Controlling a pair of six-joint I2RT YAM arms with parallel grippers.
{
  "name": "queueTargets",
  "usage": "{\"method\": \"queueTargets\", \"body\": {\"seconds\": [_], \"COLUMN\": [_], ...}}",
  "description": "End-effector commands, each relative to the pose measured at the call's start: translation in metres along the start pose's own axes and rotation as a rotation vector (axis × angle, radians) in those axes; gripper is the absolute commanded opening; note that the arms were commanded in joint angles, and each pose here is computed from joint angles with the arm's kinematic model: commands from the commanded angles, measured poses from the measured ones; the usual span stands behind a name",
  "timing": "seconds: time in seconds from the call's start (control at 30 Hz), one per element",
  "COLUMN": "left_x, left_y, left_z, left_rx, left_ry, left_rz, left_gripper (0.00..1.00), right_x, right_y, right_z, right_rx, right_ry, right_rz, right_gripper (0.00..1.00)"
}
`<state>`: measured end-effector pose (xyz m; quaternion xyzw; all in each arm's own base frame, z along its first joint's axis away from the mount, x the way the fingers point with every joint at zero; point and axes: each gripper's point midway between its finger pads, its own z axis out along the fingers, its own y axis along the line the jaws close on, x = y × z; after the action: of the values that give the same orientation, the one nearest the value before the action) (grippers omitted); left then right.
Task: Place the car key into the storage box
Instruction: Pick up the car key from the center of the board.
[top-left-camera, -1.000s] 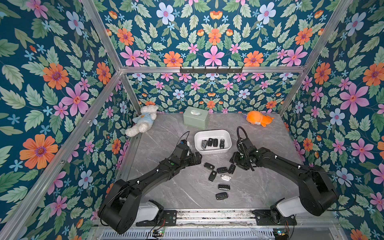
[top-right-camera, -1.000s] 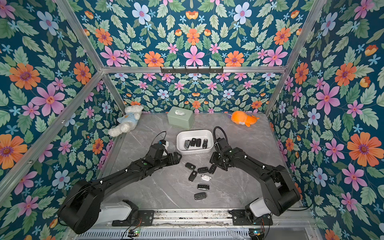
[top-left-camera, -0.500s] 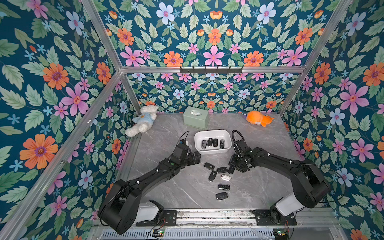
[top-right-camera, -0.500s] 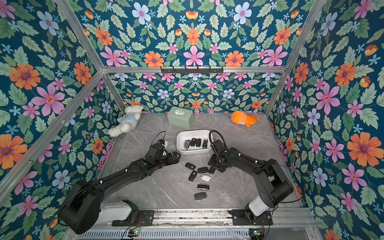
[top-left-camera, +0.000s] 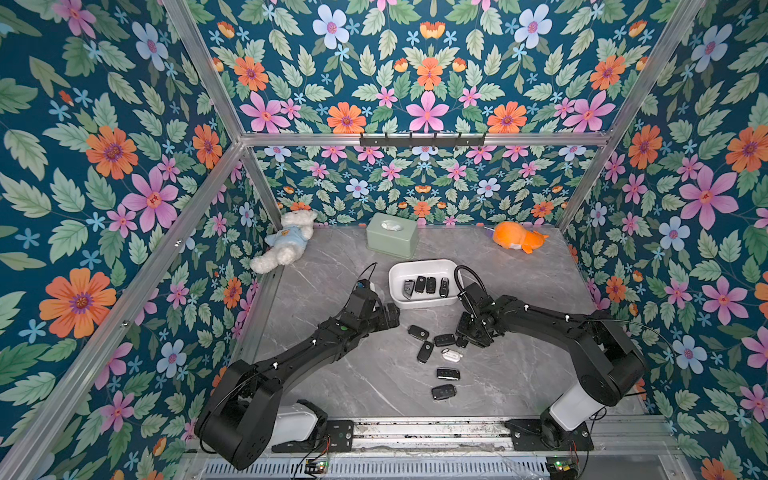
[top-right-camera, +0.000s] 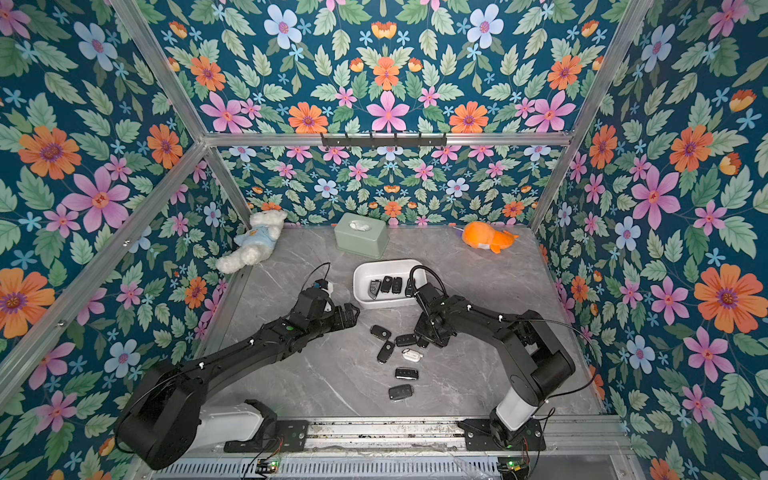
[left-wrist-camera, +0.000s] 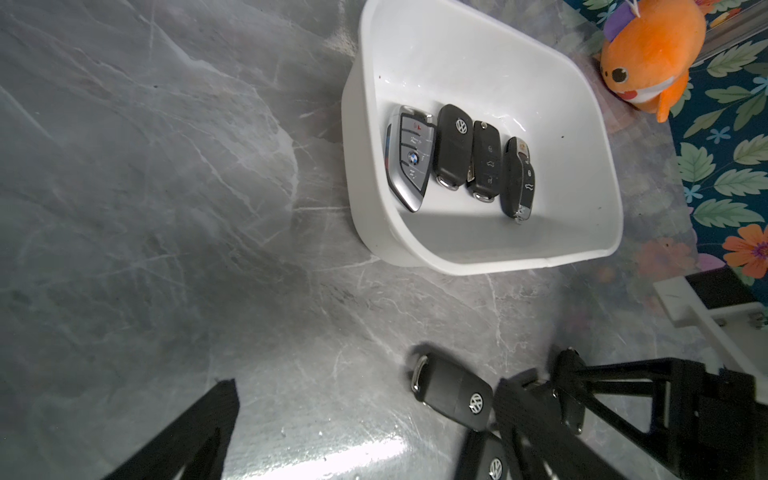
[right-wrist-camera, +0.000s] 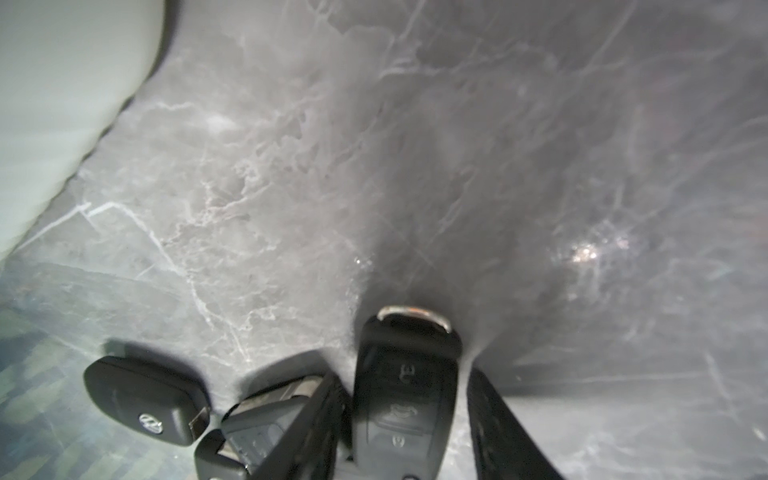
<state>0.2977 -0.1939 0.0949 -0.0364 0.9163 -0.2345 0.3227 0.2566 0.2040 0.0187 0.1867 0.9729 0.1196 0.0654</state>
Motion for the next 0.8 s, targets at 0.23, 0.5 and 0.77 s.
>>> {"method": "queueTargets", "body": {"seconds": [0.23, 0.5, 0.77], "left_x": [-0.001, -0.001, -0.008], "left_y": [0.005, 0.007, 0.007], "left_z": [-0.004, -0.006, -0.009], "left_rx": [-0.019, -0.028, -0.038], "left_ry": [-0.017, -0.026, -0.049], "left_rz": [-0.008, -0.010, -0.010], "left_gripper": [0.99, 0.99, 0.99], "right_x": [0.005, 0.004, -0.017], "right_y": [-0.018, -0.018, 0.000], "right_z": [0.016, 0.014, -0.015], "right_rx": [0.149, 0.158, 0.114], "right_ry": [-0.005, -0.020, -0.120], "right_rz": [-0.040, -0.058, -0.081], "right_gripper": [0.42, 0.30, 0.27]}}
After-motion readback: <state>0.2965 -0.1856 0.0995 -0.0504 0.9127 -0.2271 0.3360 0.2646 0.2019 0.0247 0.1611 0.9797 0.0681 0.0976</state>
